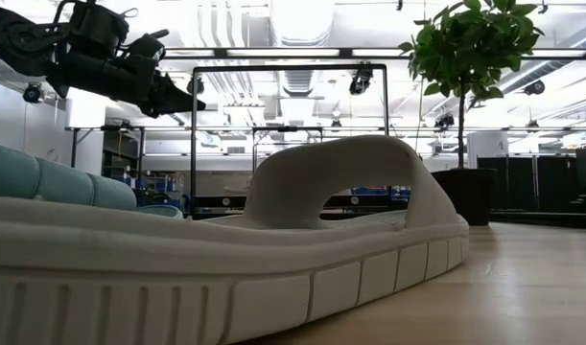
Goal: Pick and place slides into the shelf
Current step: Put the gray slipper on the shelf
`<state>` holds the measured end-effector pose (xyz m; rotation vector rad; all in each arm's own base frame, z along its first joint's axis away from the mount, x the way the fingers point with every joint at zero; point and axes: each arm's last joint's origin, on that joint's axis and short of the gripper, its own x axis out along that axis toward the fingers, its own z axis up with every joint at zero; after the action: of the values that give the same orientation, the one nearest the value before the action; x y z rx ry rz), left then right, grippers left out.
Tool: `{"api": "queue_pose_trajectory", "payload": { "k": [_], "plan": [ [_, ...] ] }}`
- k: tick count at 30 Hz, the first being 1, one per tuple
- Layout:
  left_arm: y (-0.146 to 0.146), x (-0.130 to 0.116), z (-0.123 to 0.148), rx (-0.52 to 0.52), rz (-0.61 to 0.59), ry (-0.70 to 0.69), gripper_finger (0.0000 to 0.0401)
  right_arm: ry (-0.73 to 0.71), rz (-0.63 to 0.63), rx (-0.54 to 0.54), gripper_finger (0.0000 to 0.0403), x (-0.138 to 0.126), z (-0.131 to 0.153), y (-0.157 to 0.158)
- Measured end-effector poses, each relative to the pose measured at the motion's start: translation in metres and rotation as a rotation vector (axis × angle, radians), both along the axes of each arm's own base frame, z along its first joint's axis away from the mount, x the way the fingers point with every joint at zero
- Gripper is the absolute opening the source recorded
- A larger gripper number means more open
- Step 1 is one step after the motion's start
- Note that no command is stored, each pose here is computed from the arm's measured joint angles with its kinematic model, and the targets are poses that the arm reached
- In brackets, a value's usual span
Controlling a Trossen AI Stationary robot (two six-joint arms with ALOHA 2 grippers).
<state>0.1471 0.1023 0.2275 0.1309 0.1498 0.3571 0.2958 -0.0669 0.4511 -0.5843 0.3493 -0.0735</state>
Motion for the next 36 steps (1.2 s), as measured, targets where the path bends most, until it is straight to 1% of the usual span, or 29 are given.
{"api": "queue_pose_trajectory", "payload": {
  "k": [3, 5, 10, 15, 20, 26, 30, 36],
  "plan": [
    [0.000, 0.000, 0.000, 0.000, 0.000, 0.000, 0.0011, 0.037, -0.010, 0.152, 0.0118, -0.006, -0.002, 0.013],
    [0.000, 0.000, 0.000, -0.001, 0.000, 0.001, 0.0011, 0.106, -0.009, 0.223, 0.0120, -0.011, -0.007, 0.023],
    [0.000, 0.000, -0.001, -0.002, 0.000, 0.002, 0.0011, 0.312, -0.011, 0.330, 0.0125, -0.023, -0.023, 0.043],
    [0.000, 0.000, -0.001, -0.003, 0.001, 0.004, 0.0011, 0.469, -0.044, 0.464, 0.0129, -0.029, -0.036, 0.063],
    [0.000, 0.000, -0.001, -0.003, 0.000, 0.004, 0.0011, 0.560, -0.063, 0.548, 0.0128, -0.028, -0.054, 0.084],
    [0.000, 0.000, -0.002, -0.005, 0.000, 0.005, 0.0011, 0.682, -0.074, 0.583, 0.0118, -0.029, -0.086, 0.109],
    [0.000, 0.000, -0.002, -0.006, 0.000, 0.005, 0.0011, 0.676, -0.156, 0.619, 0.0112, -0.025, -0.110, 0.117],
    [0.000, -0.001, -0.004, -0.010, 0.000, 0.009, 0.0011, 0.707, -0.235, 0.751, 0.0109, -0.026, -0.147, 0.125]
  ]
}}
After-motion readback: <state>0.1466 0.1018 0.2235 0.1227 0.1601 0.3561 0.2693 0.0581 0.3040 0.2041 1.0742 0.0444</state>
